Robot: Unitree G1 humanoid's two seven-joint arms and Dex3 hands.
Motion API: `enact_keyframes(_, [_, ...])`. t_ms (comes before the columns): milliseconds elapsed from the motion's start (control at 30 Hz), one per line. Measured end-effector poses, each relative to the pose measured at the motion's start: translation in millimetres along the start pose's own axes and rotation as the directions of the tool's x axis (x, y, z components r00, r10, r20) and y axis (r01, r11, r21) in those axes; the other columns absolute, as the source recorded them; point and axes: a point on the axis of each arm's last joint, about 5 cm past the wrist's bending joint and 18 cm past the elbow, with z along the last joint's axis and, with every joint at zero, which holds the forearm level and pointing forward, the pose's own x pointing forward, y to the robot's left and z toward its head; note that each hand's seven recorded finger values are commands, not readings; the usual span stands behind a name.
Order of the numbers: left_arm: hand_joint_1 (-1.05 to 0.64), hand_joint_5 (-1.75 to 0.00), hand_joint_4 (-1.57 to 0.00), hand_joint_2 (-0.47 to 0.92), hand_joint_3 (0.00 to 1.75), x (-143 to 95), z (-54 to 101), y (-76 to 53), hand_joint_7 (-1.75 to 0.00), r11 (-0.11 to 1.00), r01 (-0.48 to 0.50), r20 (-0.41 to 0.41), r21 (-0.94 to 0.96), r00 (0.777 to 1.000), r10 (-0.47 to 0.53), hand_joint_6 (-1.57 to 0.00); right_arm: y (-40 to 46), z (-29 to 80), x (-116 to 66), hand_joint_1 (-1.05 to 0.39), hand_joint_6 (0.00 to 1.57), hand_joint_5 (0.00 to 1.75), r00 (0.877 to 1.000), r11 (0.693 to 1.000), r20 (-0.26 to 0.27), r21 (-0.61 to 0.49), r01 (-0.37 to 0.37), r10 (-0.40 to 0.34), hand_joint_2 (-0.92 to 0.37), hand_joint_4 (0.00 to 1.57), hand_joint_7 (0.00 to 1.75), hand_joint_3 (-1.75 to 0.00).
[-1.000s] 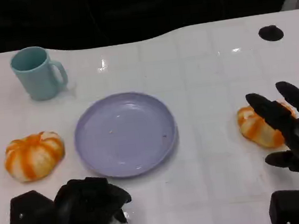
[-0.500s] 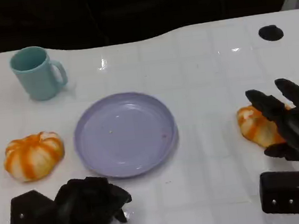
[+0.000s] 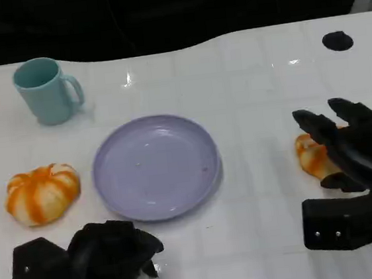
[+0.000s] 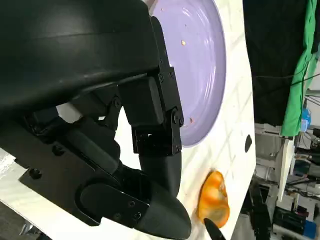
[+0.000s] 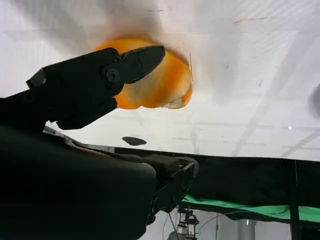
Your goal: Grasp the bread from the table and place it into the plate.
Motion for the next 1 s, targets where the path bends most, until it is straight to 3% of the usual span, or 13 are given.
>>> enact_keyframes(367, [-1.05,-1.53,-0.89,0.64,0.26,-2,-0.2,0.2,-0.42,1.0,-0.002,0.002,0.002,1.0,0.002,-1.51,11.0,-2.5,1.5,-0.2,0.28,0.17,0.995,0.997,-0.069,-0.007,-0.073,0.072,-0.78,0.12,0.02,-0.01])
enact_keyframes(467, [-1.05,-1.52,-0.89,0.63,0.26,-2,-0.3,0.2,-0.43,1.0,-0.003,0.002,0.002,1.0,0.003,-1.51,10.4,-2.5,3.1,-0.23,0.45,0.17,0.995,0.997,-0.071,-0.007,-0.075,0.074,-0.81,0.38,0.04,-0.01])
enact_keyframes(600, [-1.05,-1.52,-0.89,0.63,0.26,-2,-0.3,0.3,-0.42,1.0,-0.003,0.002,0.002,1.0,0.003,-1.51,9.8,-2.9,5.8,-0.16,0.87,0.21,0.995,0.997,-0.065,-0.002,-0.078,0.078,-0.85,1.04,0.09,-0.01])
enact_keyframes(667, [-1.05,-1.52,-0.89,0.63,0.26,-2,-0.4,0.3,-0.42,1.0,-0.003,0.002,0.002,1.0,0.003,-1.51,10.4,-3.6,6.0,-0.14,1.02,0.44,0.997,0.999,-0.053,0.021,-0.047,0.048,-0.86,1.09,0.05,0.0])
enact_keyframes(700, [-1.05,-1.51,-0.89,0.63,0.26,-2,-0.4,0.3,-0.42,1.0,-0.003,0.002,0.002,1.0,0.003,-1.51,10.4,-4.0,6.3,-0.11,1.16,0.9,0.998,0.999,-0.048,0.033,-0.025,0.027,-0.86,1.01,0.05,0.0])
enact_keyframes(800, [-1.05,-1.51,-0.9,0.63,0.26,-2,-0.5,0.3,-0.42,1.0,-0.004,0.003,0.001,1.0,0.004,-1.51,12.2,-5.7,7.3,-0.07,1.31,1.41,0.999,0.998,-0.034,0.046,0.033,-0.032,-0.87,0.9,0.09,0.0])
enact_keyframes(900, [-1.05,-1.51,-0.9,0.63,0.26,-2,-0.5,0.4,-0.42,1.0,-0.004,0.003,0.001,1.0,0.004,-1.51,16.2,-8.1,7.5,-0.06,1.37,1.68,0.998,0.997,-0.022,0.049,0.063,-0.062,-0.87,0.9,0.11,0.0])
enact_keyframes(1000, [-1.05,-1.51,-0.89,0.63,0.27,-2,-0.5,0.4,-0.42,1.0,-0.004,0.003,0.001,1.0,0.004,-1.51,19.7,-9.1,8.0,-0.05,1.42,1.74,0.995,0.995,0.005,0.034,0.098,-0.098,-0.87,0.92,0.21,-0.01])
